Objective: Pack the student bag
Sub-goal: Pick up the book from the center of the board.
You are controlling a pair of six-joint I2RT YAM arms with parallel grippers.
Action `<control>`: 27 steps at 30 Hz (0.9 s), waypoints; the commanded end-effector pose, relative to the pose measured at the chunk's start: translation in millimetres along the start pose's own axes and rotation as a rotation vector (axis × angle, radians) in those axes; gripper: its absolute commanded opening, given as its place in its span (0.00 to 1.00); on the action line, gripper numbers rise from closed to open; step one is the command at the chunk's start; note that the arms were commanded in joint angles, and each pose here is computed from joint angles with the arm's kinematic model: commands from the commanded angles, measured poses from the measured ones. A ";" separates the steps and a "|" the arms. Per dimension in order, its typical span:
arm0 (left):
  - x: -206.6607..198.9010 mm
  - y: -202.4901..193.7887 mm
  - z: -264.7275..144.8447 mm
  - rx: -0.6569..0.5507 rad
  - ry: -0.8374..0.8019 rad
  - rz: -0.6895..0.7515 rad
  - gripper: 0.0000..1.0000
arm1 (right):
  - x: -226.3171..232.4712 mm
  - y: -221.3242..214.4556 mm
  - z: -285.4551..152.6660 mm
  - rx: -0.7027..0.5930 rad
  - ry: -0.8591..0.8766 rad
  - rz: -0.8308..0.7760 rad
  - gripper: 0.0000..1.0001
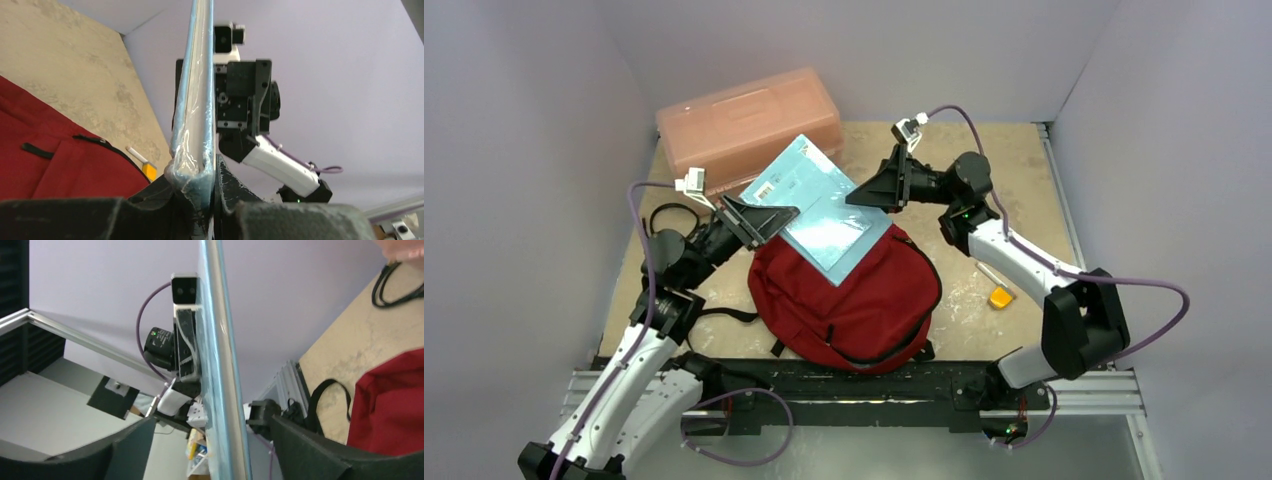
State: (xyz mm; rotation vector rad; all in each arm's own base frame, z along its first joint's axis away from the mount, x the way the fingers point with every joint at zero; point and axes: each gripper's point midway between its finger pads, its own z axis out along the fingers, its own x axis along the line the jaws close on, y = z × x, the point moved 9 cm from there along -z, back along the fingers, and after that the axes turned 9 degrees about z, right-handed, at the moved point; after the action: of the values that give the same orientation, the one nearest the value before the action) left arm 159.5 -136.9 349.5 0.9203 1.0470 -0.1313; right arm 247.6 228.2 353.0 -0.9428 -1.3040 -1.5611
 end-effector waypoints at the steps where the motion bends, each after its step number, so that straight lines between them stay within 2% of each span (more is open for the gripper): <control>1: -38.2 35.7 -6.0 -0.285 -0.135 0.051 0.00 | 12.7 -9.6 -7.5 -0.172 0.085 -0.036 0.97; 8: -39.2 50.7 -0.2 -0.431 -0.164 -0.001 0.00 | 7.3 -32.5 -6.5 -0.291 0.175 0.038 0.99; 11: -33.3 50.4 8.6 -0.424 -0.180 -0.047 0.00 | 16.7 -38.1 -4.6 -0.330 0.250 0.039 0.92; 14: -23.0 46.2 18.5 -0.399 -0.205 -0.107 0.00 | 25.8 -35.9 -0.5 -0.390 0.294 0.033 0.78; 19: -10.8 39.7 25.8 -0.376 -0.229 -0.165 0.00 | 35.6 -33.9 13.0 -0.358 0.374 0.017 0.53; 21: -6.6 36.3 27.3 -0.354 -0.208 -0.166 0.00 | 31.0 -33.2 15.5 -0.363 0.366 0.026 0.36; 23: -3.2 31.5 29.1 -0.302 -0.173 -0.152 0.00 | 26.0 -34.4 14.9 -0.373 0.360 0.027 0.10; 24: -0.1 28.4 29.8 -0.270 -0.138 -0.132 0.03 | 24.7 -35.2 13.1 -0.382 0.354 0.015 0.00; 27: 23.1 7.6 25.4 -0.136 0.029 -0.119 0.41 | 8.7 -29.0 2.3 -0.443 0.202 0.010 0.00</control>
State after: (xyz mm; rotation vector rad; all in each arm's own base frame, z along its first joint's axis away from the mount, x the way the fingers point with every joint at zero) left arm 205.0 -137.6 352.3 0.5700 1.0749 -0.1203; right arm 221.0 246.7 328.0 -1.0551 -0.8447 -1.7814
